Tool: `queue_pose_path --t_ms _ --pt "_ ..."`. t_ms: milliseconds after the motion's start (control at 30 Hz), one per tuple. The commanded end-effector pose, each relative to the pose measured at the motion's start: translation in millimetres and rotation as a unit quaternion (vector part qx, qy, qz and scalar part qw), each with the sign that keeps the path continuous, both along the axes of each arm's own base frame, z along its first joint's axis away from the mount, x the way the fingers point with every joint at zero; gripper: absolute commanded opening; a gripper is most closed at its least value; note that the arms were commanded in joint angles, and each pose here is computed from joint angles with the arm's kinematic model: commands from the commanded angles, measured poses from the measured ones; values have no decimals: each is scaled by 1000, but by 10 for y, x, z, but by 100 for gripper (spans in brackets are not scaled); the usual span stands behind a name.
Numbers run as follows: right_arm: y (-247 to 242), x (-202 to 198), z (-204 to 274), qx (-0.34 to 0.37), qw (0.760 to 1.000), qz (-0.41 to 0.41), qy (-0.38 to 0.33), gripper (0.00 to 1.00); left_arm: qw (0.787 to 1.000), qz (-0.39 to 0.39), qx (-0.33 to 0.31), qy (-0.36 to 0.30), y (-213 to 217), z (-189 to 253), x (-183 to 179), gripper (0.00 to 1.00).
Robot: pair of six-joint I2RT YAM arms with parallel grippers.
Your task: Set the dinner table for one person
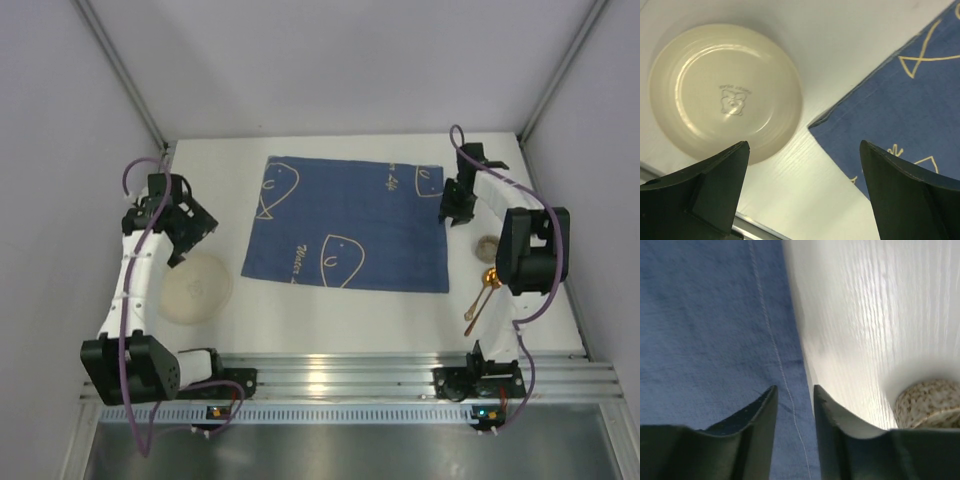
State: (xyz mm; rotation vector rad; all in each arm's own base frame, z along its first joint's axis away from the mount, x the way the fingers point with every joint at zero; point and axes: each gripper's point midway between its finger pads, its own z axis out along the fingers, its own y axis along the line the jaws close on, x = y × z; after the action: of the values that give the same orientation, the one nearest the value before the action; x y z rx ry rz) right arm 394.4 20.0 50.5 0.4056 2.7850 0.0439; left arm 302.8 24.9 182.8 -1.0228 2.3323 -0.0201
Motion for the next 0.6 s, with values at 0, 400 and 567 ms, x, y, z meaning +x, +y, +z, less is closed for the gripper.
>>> queue_pose_path --t_ms 0,400,567 --pt "117 292 216 32 999 20 -34 38 998 56 14 34 197 -93 -395 97" --pt "605 -234 672 92 992 51 -65 71 983 161 -11 89 382 -574 -1145 96" --pt "849 -601 802 131 987 73 -65 74 979 179 -30 93 369 -755 -1274 95"
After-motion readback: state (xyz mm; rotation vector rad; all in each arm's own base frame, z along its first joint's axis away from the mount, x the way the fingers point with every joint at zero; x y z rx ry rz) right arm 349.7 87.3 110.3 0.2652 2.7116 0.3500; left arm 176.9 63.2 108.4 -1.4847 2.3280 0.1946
